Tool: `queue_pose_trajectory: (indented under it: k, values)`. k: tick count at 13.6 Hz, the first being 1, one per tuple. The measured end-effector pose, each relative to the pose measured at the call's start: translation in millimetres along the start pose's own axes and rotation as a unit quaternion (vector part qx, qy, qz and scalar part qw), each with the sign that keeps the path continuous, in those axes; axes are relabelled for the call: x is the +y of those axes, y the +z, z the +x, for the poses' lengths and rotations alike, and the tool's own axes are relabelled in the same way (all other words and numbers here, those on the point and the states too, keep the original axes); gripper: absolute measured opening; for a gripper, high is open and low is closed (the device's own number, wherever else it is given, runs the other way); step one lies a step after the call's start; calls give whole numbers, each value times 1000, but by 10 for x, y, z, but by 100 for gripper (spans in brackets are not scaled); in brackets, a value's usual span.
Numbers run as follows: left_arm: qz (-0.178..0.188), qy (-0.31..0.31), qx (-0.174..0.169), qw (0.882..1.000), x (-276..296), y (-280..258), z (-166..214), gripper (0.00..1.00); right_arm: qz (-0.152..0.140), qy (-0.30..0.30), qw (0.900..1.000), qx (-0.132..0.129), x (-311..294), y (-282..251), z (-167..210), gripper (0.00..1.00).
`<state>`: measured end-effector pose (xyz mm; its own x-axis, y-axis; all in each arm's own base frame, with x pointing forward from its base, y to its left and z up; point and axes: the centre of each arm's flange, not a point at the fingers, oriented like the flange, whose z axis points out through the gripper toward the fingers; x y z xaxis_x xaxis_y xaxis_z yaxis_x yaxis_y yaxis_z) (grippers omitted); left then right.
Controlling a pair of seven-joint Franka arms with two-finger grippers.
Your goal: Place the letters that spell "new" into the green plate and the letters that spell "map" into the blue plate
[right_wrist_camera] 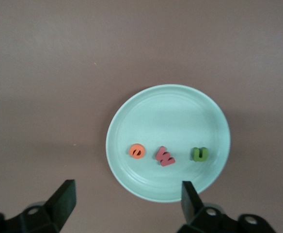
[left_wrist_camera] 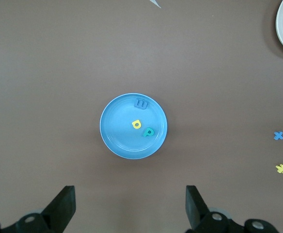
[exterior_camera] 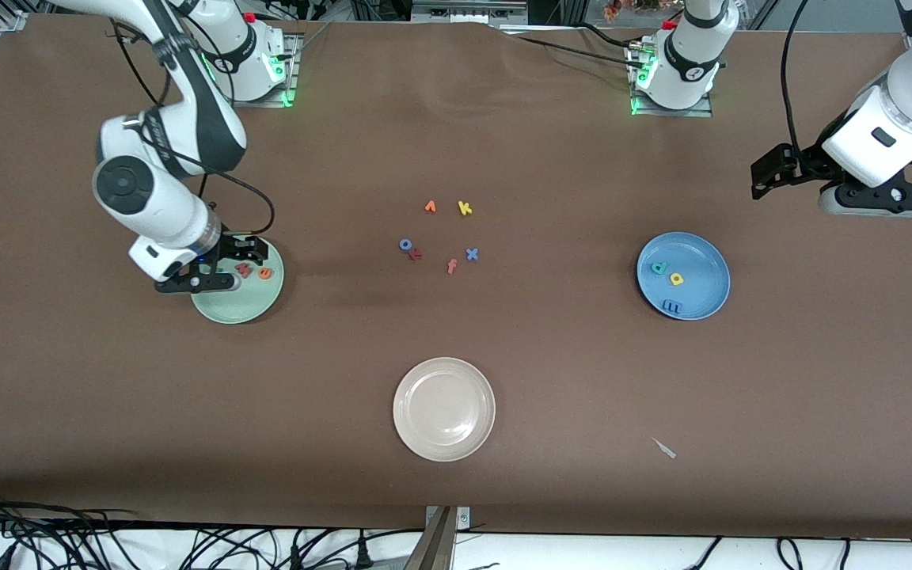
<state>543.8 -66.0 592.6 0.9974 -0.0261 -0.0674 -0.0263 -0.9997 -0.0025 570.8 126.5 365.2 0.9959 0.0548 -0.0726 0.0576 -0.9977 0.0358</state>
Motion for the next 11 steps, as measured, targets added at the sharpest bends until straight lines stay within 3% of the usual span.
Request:
queue_pose_trajectory:
  k: [3,6,9,11]
  values:
    - [0,0,0,1000,0,-3,-1,100,18,25,1000,7,112,-842,36,100]
    - [0,0,0,1000,0,-6,-1,100,26,22,999,-1,695,-1479,6,100]
    - [0,0,0,1000,2,-6,-2,100,30,16,999,-16,1250,-1702,-51,100]
    - [0,0,0,1000,3,-6,-2,100,31,14,999,-19,1269,-1719,-61,100]
